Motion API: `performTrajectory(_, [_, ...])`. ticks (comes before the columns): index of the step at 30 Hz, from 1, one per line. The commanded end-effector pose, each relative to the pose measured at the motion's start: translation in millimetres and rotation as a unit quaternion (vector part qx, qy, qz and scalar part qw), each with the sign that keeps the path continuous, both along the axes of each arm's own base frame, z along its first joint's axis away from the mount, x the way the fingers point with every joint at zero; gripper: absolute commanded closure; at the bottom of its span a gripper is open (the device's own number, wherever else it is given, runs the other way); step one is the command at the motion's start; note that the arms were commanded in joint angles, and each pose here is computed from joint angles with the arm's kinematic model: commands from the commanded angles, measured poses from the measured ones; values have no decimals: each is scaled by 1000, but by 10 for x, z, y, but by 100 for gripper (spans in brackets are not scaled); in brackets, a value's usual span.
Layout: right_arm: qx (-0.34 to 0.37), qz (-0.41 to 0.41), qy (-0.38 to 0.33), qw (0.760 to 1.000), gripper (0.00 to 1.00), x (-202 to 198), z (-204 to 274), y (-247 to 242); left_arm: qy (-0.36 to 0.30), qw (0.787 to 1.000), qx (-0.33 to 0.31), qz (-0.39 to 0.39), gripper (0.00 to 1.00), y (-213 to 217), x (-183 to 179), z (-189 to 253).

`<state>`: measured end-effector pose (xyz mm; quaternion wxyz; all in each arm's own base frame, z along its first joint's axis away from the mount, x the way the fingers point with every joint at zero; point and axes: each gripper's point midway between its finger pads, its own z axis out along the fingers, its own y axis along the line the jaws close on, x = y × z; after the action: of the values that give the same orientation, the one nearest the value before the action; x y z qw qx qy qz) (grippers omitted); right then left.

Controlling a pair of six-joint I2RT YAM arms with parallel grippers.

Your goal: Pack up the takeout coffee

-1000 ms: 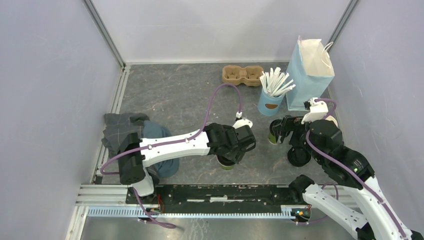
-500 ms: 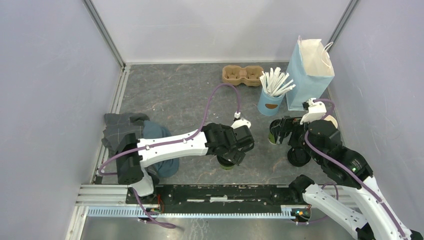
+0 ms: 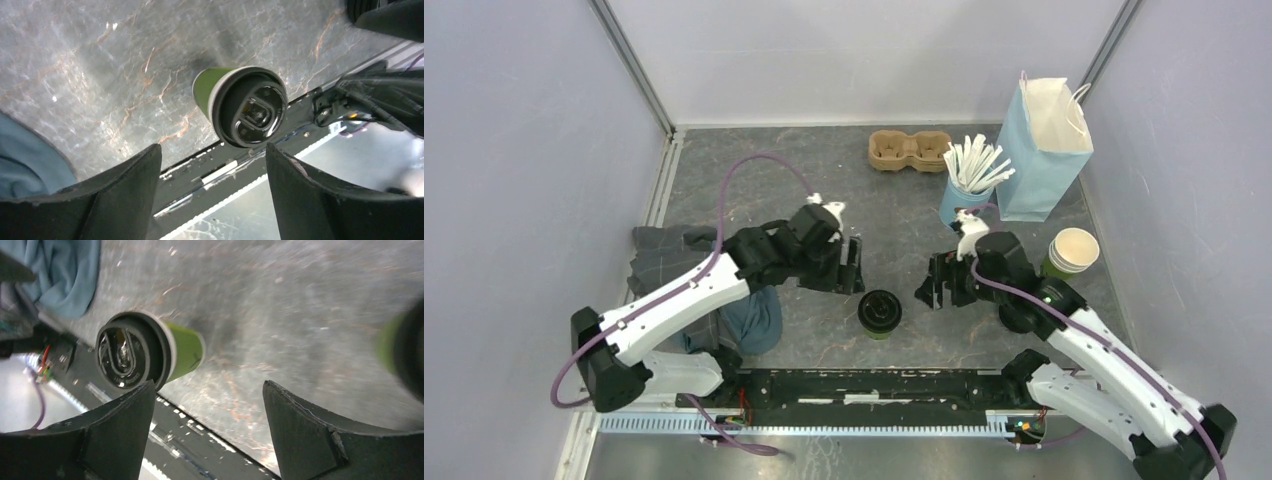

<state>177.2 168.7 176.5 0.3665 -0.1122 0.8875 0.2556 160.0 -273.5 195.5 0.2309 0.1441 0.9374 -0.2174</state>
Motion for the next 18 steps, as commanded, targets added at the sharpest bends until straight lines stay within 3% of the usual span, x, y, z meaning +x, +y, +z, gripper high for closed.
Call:
performTrajectory(1, [126, 121, 11, 985, 17, -141, 173, 564, 96, 986, -139, -1, 22, -115, -96, 23])
performTrajectory(8, [158, 142, 55, 976, 38, -167, -44, 618, 158, 969, -186, 34, 37, -42, -112, -220])
performTrajectory(18, [165, 163, 84, 969, 38, -185, -219, 698, 198, 964, -174, 40, 46, -62, -140, -494])
